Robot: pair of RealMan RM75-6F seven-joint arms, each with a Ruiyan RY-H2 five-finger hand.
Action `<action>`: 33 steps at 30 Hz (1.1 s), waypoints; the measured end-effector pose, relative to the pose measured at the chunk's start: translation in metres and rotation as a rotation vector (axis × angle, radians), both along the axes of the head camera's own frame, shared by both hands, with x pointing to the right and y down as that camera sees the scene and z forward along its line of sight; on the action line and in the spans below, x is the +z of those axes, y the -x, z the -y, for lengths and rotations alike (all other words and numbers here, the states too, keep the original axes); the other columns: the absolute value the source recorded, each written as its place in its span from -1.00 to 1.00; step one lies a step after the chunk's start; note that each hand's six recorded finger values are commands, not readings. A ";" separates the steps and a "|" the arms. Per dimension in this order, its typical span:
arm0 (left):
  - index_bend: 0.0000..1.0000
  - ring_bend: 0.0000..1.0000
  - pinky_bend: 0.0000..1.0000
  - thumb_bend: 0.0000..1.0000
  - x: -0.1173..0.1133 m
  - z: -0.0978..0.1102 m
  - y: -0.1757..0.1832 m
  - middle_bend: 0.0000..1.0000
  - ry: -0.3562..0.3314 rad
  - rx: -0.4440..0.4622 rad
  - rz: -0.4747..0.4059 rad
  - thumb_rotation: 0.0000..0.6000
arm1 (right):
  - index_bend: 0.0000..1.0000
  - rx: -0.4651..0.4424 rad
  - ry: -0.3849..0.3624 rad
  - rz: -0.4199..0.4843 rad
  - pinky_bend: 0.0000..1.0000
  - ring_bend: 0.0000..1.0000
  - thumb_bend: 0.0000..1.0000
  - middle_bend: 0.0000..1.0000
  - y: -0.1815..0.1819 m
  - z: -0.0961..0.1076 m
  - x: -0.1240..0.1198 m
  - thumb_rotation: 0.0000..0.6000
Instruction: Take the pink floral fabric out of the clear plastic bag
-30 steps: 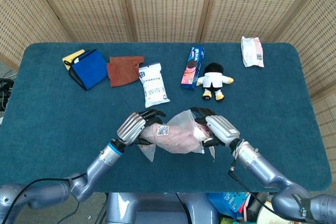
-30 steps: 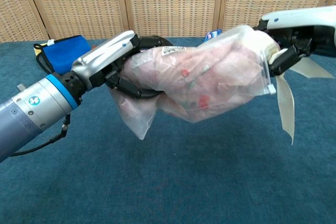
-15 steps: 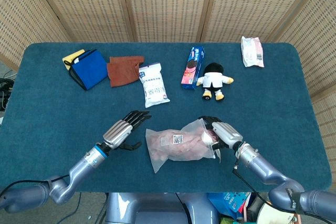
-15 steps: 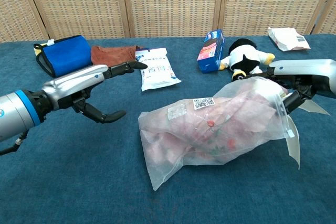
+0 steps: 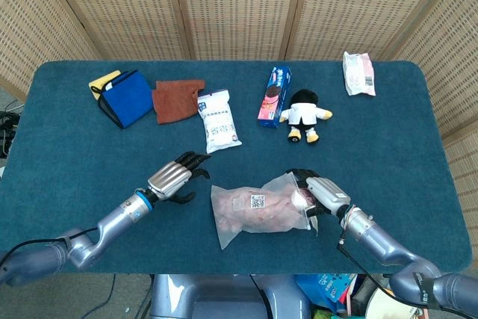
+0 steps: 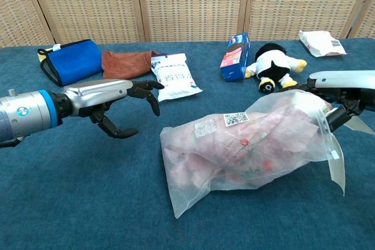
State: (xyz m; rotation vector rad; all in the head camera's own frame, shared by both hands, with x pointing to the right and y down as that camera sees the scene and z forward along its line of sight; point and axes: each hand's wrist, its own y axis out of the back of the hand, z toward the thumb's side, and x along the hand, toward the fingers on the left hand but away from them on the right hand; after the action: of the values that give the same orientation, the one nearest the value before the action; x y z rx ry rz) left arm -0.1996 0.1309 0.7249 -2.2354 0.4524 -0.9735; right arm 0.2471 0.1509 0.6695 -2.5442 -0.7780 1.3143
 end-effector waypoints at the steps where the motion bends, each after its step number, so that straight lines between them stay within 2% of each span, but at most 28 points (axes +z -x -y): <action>1: -0.25 -1.00 -1.00 -0.16 0.002 0.000 -0.004 -1.00 -0.002 -0.001 -0.002 1.00 | 0.38 0.001 0.000 -0.001 -1.00 -1.00 0.57 -0.80 -0.001 0.000 0.000 1.00; 9: -0.21 -1.00 -1.00 -0.16 0.014 -0.003 -0.032 -1.00 -0.006 0.014 -0.005 1.00 | 0.38 0.003 0.006 0.001 -1.00 -1.00 0.57 -0.80 -0.003 0.000 0.001 1.00; 21: -0.15 -1.00 -1.00 -0.16 0.024 -0.009 -0.049 -1.00 -0.001 0.035 0.018 1.00 | 0.38 0.007 0.013 0.008 -1.00 -1.00 0.57 -0.80 -0.005 0.000 0.001 1.00; 28: 0.20 -1.00 -1.00 -0.16 0.025 -0.010 -0.052 -1.00 -0.003 0.028 0.018 1.00 | 0.39 0.011 0.011 0.010 -1.00 -1.00 0.57 -0.79 -0.007 0.001 0.000 1.00; 33: 0.29 -1.00 -1.00 -0.07 0.025 -0.010 -0.052 -1.00 -0.006 0.019 0.017 1.00 | 0.39 0.011 0.012 0.004 -1.00 -1.00 0.57 -0.79 -0.010 0.000 0.001 1.00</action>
State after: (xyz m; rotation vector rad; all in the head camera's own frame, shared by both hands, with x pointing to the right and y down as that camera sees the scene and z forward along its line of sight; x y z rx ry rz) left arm -0.1481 0.1406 0.7497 -2.2205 0.4257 -0.9795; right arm 0.2567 0.1506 0.6701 -2.5561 -0.7886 1.3222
